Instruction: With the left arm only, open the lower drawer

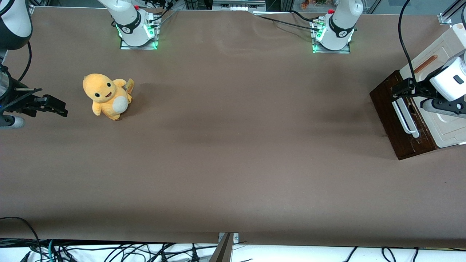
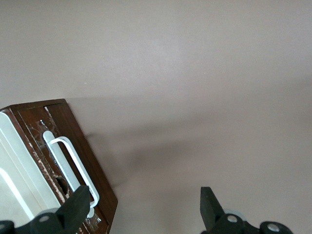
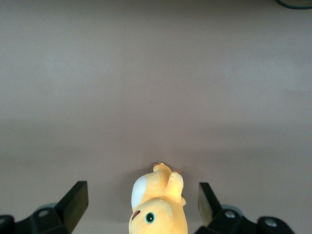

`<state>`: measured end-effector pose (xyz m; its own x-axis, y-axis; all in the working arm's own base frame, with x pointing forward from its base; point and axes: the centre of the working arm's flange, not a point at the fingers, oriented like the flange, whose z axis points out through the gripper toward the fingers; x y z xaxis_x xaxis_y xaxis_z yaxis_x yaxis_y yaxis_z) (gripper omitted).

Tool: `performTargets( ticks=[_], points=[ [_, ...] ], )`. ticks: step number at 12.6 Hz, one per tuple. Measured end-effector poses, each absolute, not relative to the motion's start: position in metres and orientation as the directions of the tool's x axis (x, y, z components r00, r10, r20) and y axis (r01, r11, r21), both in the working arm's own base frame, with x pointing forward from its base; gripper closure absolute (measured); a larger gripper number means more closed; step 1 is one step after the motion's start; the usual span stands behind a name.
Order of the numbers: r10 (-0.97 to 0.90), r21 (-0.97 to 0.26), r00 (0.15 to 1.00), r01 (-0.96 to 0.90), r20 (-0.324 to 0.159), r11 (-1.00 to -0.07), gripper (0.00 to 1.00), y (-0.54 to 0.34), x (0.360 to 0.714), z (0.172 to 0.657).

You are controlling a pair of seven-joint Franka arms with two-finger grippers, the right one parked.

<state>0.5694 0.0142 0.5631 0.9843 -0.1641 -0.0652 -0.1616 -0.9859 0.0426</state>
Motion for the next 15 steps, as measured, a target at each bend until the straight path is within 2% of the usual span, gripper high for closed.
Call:
performTargets(
  ticks=[15],
  points=[
    [-0.149,0.042,0.986,-0.146,-0.07,-0.988,0.0,0.0133,0.5701,0.5612]
  ],
)
